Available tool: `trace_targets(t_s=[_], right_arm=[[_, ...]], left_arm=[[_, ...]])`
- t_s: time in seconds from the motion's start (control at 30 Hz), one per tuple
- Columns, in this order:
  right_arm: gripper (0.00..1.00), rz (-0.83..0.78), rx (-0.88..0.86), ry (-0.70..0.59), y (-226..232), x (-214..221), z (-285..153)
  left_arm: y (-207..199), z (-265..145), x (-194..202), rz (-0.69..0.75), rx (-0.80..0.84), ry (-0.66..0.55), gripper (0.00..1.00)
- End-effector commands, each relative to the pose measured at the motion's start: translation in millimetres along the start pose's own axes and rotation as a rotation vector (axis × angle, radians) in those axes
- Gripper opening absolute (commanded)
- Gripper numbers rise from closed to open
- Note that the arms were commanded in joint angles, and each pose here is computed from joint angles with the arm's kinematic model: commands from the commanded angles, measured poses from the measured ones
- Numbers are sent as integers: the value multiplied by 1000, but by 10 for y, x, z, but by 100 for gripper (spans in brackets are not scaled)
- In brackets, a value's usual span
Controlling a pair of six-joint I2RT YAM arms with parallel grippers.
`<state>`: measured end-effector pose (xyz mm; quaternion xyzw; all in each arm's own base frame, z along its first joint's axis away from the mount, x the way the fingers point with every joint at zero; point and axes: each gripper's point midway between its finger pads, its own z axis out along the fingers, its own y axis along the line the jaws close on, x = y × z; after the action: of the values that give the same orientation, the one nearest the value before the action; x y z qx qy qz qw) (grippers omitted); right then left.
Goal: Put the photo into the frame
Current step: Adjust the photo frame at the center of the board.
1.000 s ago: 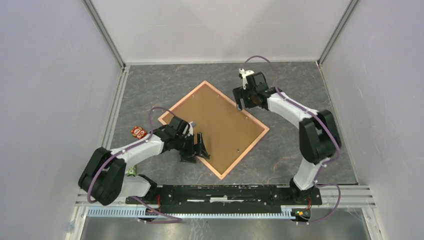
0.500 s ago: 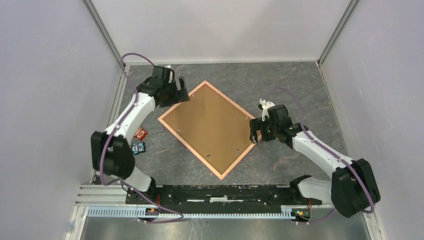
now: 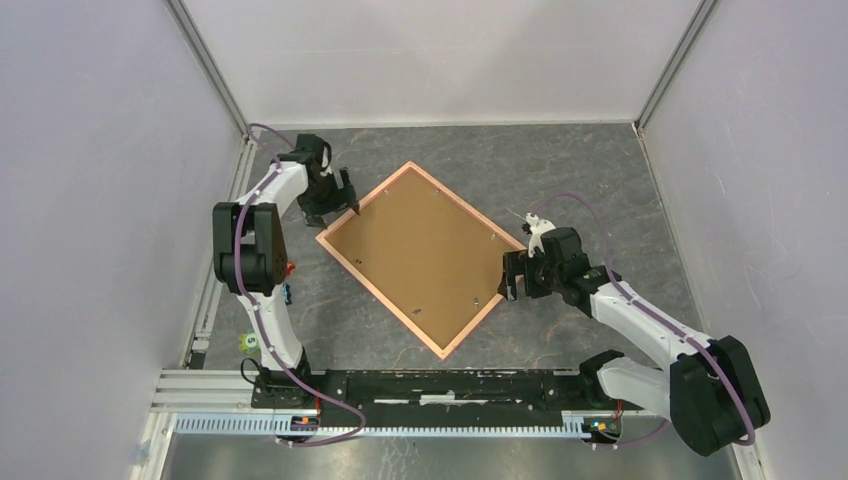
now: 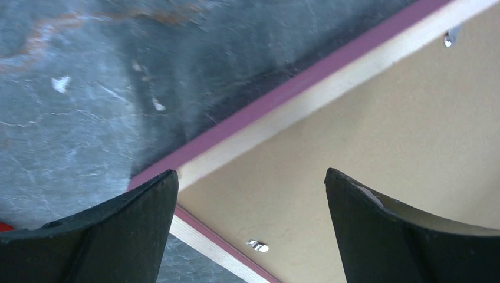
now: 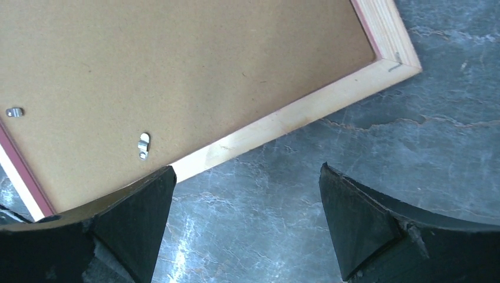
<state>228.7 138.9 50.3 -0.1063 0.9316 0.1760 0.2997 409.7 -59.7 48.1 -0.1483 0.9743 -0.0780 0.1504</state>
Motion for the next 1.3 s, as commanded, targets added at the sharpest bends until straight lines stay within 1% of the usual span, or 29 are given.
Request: trace_targets(t_s=[0.0, 0.1, 0.23, 0.3, 0.47, 0.57, 0.7, 0.87, 0.97, 1.07, 1.17, 1.2, 1.27], right_arm=[[98, 26, -77, -34, 128, -69, 85], [97, 41, -90, -7, 138, 13, 146], [97, 62, -118, -5, 177, 55, 188], [97, 73, -129, -10, 197, 53, 200], [96, 88, -131, -15, 210, -16, 248], [96, 93, -132, -27, 223, -91, 281], [96, 90, -120, -32, 222, -213, 314], [96, 47, -65, -39, 149, -387, 334], [96, 17, -31, -21, 99, -460, 368], [96, -2, -17, -7, 78, -521, 404], [94, -37, -11, -4, 63, -564, 424], [94, -55, -5, -8, 48, -581, 417], [93, -100, 28, -17, -21, -597, 376]], left_arm=[[-54, -9, -43, 23, 110, 0, 100], [-26, 14, -23, 15, 95, 4, 100], [-4, -86, -125, 24, 81, -68, 100], [25, -60, -106, 23, 68, -60, 100], [69, 133, 176, -33, 58, 61, 100], [130, 178, 358, -54, 46, 102, 100], [220, 104, 607, -66, 20, 140, 100], [271, -53, 945, -95, 35, 163, 96], [285, -168, 1122, -94, 58, 157, 89], [252, -287, 1231, -84, 91, 148, 78], [160, -364, 1264, -59, 132, 140, 62], [128, -378, 1269, -44, 142, 143, 58], [102, -369, 1280, -19, 141, 159, 55]])
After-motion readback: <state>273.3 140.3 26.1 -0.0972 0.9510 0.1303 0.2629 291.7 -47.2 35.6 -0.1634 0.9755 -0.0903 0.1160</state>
